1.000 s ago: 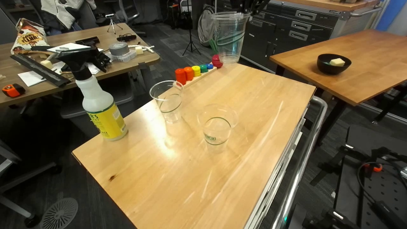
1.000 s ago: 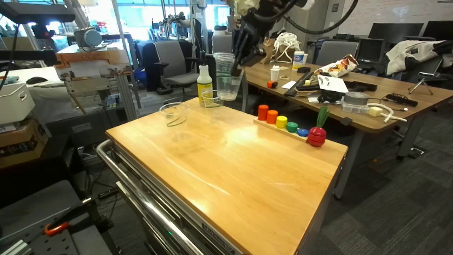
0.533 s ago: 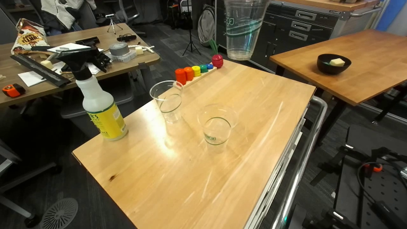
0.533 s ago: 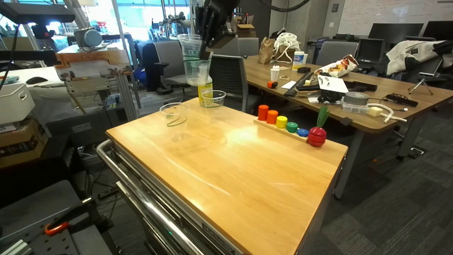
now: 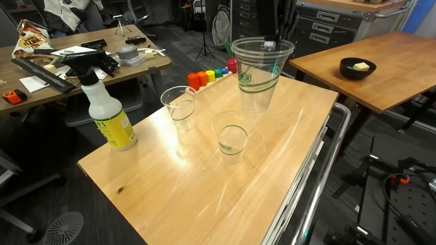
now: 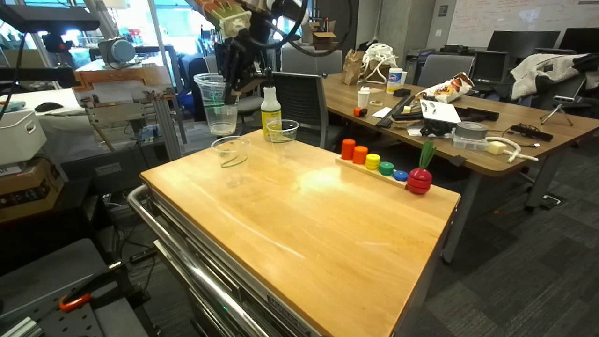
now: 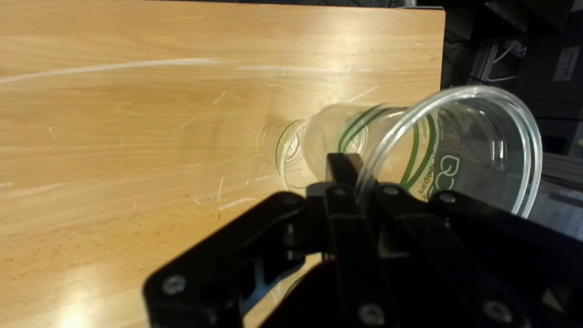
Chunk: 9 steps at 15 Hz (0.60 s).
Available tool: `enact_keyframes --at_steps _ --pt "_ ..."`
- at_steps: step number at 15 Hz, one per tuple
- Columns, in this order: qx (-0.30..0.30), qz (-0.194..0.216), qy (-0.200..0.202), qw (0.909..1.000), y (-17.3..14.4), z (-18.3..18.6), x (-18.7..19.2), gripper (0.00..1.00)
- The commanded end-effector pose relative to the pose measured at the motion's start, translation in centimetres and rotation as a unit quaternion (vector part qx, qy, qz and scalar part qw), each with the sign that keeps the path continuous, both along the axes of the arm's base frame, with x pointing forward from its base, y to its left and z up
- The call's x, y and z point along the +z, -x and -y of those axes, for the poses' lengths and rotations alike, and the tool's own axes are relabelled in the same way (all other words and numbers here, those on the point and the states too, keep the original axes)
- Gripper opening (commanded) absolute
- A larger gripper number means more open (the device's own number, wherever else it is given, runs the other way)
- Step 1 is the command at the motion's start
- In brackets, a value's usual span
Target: Stack the four cups together
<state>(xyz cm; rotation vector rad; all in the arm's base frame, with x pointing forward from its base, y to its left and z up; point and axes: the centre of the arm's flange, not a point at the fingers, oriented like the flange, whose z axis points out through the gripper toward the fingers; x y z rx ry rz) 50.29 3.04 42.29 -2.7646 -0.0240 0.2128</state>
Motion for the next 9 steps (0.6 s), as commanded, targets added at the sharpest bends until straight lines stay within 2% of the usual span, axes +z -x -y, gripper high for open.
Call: enact_keyframes --at_steps 1,9 --pt "0.024 0.045 0.032 0.9982 0.6 -2.4 -1.1 0.01" --pt "0.035 0.068 0.045 0.9961 -0.1 -4.2 -3.6 0.01"
